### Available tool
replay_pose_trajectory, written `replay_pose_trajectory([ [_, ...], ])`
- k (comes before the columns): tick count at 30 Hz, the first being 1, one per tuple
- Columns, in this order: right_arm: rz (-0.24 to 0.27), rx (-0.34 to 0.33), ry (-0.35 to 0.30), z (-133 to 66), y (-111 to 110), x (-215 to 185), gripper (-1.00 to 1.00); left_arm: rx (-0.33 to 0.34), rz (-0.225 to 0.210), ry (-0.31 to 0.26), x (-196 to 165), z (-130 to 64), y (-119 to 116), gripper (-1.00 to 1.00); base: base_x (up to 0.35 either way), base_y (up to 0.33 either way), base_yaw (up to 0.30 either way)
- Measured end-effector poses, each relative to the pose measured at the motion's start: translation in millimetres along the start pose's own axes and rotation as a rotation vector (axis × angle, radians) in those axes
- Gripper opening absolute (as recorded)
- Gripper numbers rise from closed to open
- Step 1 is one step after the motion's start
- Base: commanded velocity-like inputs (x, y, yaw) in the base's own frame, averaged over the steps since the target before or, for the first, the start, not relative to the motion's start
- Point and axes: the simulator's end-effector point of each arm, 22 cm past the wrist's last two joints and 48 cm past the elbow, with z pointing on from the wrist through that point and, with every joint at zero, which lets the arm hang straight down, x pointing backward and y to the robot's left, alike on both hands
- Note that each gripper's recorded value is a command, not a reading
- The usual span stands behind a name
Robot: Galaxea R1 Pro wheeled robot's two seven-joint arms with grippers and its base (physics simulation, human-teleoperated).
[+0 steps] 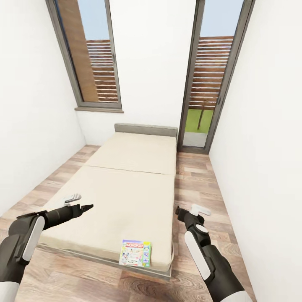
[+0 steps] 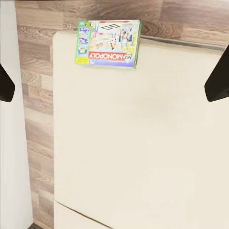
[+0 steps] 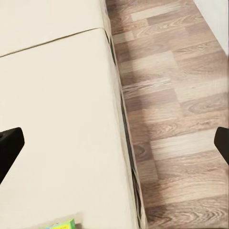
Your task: Put all the toys in the child's room - the three board games (two on the bed and one on the table), the two jigsaw puzzles on the table, and the tennis ball on the table - inside the toy box on the table in the child's room.
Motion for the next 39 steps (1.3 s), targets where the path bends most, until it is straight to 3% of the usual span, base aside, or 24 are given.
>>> replay_pose_trajectory([
  [18,-0.002,-0.001,-0.007,-2.4,0.4,-3.4,1.0,0.003,0.003,-0.012,-4.9,-4.2,-2.3,1.0,0.0,0.147,-0.263],
  [39,-0.004,-0.001,-0.009,-3.2,1.3,-4.2,1.0,0.003,0.003,-0.015,-5.9,-5.1,-2.4,1.0,0.0,0.095,-0.02],
])
